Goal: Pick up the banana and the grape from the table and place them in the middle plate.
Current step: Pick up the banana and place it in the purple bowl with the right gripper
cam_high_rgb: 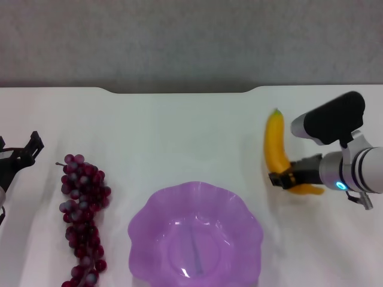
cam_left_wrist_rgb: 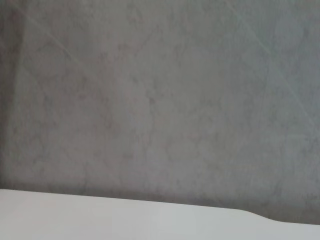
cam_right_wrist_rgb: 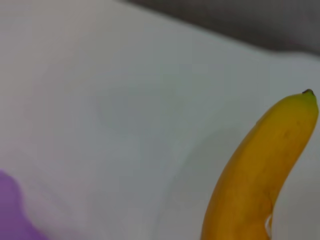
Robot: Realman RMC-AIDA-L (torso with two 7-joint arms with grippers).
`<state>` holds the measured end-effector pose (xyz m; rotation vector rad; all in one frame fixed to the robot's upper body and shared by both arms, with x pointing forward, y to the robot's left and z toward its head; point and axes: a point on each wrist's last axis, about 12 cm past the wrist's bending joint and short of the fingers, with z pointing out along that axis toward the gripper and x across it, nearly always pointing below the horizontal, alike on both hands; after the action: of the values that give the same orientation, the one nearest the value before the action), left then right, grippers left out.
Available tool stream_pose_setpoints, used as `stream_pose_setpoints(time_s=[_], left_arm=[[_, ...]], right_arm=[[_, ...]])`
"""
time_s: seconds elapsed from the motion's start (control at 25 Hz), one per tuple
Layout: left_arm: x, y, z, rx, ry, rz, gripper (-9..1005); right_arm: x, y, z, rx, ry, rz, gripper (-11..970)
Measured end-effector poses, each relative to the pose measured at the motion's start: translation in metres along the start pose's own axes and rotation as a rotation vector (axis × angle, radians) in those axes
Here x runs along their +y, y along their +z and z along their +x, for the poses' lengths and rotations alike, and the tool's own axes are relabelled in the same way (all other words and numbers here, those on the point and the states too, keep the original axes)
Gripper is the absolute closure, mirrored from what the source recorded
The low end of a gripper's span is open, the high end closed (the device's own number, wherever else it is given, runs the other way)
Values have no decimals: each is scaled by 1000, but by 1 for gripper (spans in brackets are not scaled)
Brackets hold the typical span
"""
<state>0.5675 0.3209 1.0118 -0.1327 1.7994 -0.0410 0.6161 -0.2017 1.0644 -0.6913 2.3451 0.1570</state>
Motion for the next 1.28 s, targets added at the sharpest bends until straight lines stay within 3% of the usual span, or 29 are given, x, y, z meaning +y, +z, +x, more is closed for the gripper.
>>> stream_pose_setpoints(time_s=[0.2,0.32,0.72,1.28], left_arm=[[-1,0,0,0,1,3,174],[-1,0,0,0,-1,1,174],[-6,3,-2,-4,6,22,174],[-4,2,-2,-3,4,16,174]], right_arm=[[16,-33,-12,-185,-84,-6,438],[39,-47,-24,-280,-174,-39,438],[114,-40,-34,-279,-424,-222,436],[130,-16,-17,-169,-556,-256,434]])
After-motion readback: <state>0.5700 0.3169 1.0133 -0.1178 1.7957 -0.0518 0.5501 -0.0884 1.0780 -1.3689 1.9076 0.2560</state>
